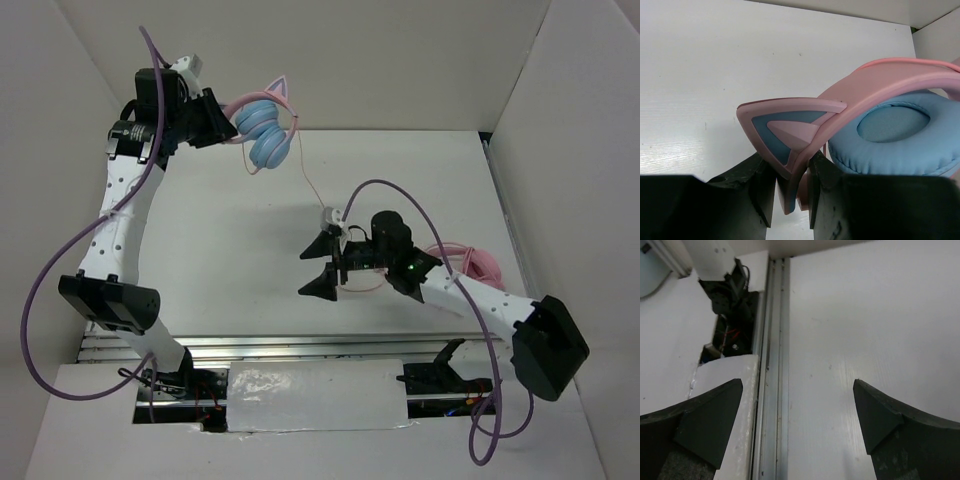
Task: Wrap the headphones
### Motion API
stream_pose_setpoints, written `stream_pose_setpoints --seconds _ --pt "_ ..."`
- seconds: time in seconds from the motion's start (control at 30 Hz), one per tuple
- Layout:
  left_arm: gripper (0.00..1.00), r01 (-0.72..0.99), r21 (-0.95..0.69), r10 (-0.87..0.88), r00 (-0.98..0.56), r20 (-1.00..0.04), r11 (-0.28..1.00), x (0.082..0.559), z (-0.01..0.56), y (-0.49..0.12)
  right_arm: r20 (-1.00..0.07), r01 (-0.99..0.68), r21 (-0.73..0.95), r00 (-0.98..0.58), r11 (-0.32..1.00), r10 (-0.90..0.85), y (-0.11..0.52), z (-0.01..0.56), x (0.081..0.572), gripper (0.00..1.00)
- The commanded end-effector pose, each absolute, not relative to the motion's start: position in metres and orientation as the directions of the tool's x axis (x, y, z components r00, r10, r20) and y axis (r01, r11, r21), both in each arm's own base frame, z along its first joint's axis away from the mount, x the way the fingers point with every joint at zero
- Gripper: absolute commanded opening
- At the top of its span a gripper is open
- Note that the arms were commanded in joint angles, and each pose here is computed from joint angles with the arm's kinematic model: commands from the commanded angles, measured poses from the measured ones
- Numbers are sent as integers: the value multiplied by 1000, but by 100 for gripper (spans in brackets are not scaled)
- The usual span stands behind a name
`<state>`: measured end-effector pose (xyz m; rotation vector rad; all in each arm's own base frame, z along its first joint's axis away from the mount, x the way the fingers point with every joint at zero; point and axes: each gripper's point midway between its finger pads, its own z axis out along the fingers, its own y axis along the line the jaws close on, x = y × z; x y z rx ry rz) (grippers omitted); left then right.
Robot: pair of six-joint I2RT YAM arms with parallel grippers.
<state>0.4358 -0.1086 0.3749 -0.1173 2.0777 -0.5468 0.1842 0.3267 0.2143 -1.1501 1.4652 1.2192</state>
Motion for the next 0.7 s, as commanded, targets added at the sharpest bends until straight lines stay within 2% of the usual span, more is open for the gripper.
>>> stream_pose_setpoints --seconds 0.0,0.1,0.3,0.37,0.43,0.5,0.53,0.57,0.67 --pt "0 129 -451 -351 -458 -817 883 449 405 -103 -997 -976 64 -54 -209 -52 349 255 168 100" --pt "0 112 -459 -360 -469 -806 882 457 399 -101 -987 -921 145 -108 -362 -119 374 258 163 100" --pt "0 110 -476 -382 -453 -806 873 471 414 -92 -968 -907 200 -125 -372 -216 432 227 161 100" --pt "0 109 -475 -382 -453 -806 873 476 415 -89 -972 -912 192 -127 -361 -196 445 230 167 100" --pt "0 123 -482 -380 -459 -803 868 476 414 -89 -972 -939 198 -149 -283 -183 443 220 173 100" --pt "0 111 -478 -380 -464 -800 872 476 409 -84 -995 -973 91 -79 -212 -61 432 248 183 100" --pt "0 92 -465 -378 -456 -806 880 476 405 -77 -991 -983 124 -116 -134 -63 421 234 188 100" --pt "0 86 -459 -376 -452 -809 884 477 404 -75 -996 -989 88 -88 -117 -1 410 257 187 100" --pt "0 90 -469 -385 -449 -807 879 477 405 -68 -993 -992 122 -122 -35 -3 375 254 193 100"
